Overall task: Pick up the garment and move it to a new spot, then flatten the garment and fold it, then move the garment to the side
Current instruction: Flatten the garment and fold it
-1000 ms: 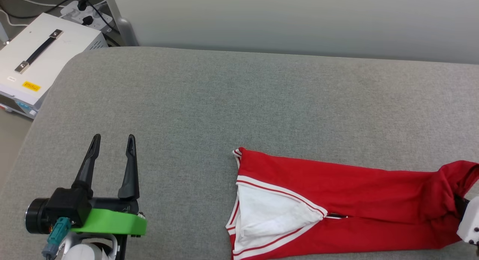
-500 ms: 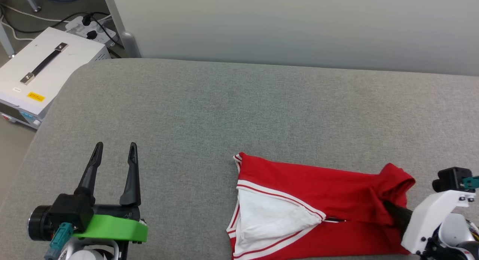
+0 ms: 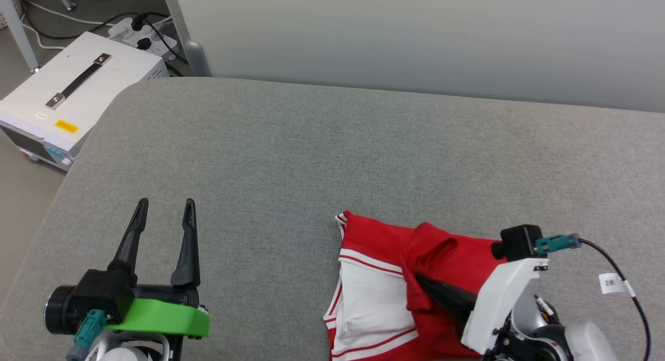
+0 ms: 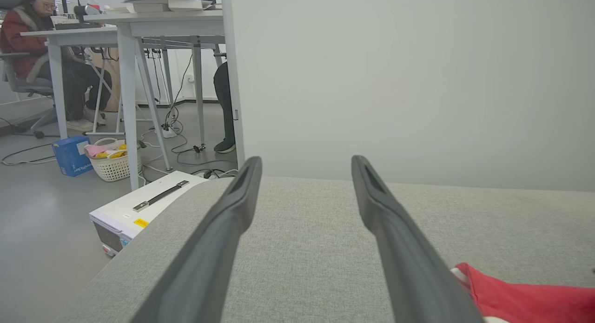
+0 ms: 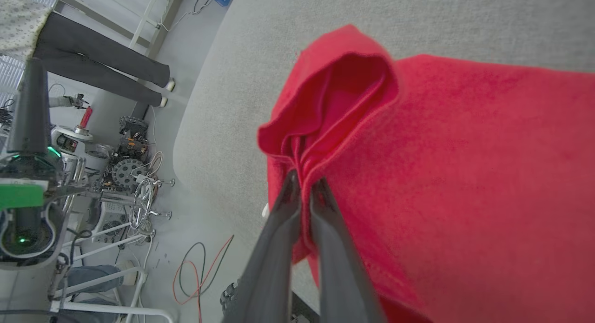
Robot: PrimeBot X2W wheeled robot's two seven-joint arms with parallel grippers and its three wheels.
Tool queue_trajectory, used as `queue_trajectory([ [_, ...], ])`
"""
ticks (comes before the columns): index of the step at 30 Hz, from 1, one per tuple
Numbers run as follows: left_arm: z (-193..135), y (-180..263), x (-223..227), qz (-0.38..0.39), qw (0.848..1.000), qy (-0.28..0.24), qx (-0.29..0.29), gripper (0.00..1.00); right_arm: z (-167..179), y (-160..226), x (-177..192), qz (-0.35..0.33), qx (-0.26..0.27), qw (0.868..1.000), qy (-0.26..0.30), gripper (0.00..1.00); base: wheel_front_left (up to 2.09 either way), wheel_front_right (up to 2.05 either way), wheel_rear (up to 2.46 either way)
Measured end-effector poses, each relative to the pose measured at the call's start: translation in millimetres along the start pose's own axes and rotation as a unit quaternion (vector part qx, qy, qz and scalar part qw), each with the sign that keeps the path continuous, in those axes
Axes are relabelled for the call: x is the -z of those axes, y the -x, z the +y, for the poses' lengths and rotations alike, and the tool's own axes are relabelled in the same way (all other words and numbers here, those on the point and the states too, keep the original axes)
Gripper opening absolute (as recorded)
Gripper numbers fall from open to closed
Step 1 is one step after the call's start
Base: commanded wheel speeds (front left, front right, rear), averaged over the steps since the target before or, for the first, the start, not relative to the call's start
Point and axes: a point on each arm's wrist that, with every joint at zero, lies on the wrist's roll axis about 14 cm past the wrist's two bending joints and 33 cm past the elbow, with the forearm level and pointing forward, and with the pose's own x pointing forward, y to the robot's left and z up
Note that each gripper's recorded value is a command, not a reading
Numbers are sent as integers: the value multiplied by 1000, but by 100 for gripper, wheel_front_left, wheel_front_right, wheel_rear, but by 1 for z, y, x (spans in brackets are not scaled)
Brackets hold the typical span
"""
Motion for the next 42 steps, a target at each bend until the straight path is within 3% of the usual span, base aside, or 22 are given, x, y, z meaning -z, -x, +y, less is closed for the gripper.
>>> queue_trajectory([
  [5, 2, 4, -1, 1, 1000, 0, -4, 100, 21, -24, 15, 11, -41, 999, -15, 0, 0, 0, 0],
  [14, 10, 9, 2, 8, 1000, -4, -17, 100, 9, -53, 19, 11, -24, 1000, -6, 0, 0, 0, 0],
  [15, 10, 9, 3, 9, 1000, -5, -18, 100, 8, -55, 21, 13, -23, 1000, -6, 40, 0, 0, 0],
  [16, 11, 9, 4, 10, 1000, -5, -19, 100, 8, -57, 22, 15, -23, 1000, -6, 100, 0, 0, 0],
  [23, 12, 9, 5, 12, 1000, -5, -20, 100, 33, -65, 40, 42, -64, 997, -13, 100, 0, 0, 0],
  [28, 9, 8, 3, 9, 1000, -3, -15, 100, 46, -62, 26, 17, -87, 996, -29, 100, 0, 0, 0],
  [30, 8, 8, 2, 7, 1000, -3, -13, 100, 47, -60, 4, -14, -80, 997, 7, 100, 0, 0, 0],
  [32, 5, 6, 1, 5, 1000, -1, -9, 100, 47, -57, -26, -57, -60, 993, 80, 100, 0, 0, 0],
  [35, 2, 5, 0, 2, 1000, 1, -4, 100, 42, -43, -70, -125, -21, 973, 195, 100, 0, 0, 0],
  [38, -1, 3, 0, 0, 1000, 4, 1, 100, 21, -22, -104, -175, 36, 938, 296, 100, 0, 0, 0],
  [42, -6, 1, 0, 0, 1000, 8, 7, 100, -5, 12, -144, -239, 100, 889, 378, 100, 0, 0, 0],
])
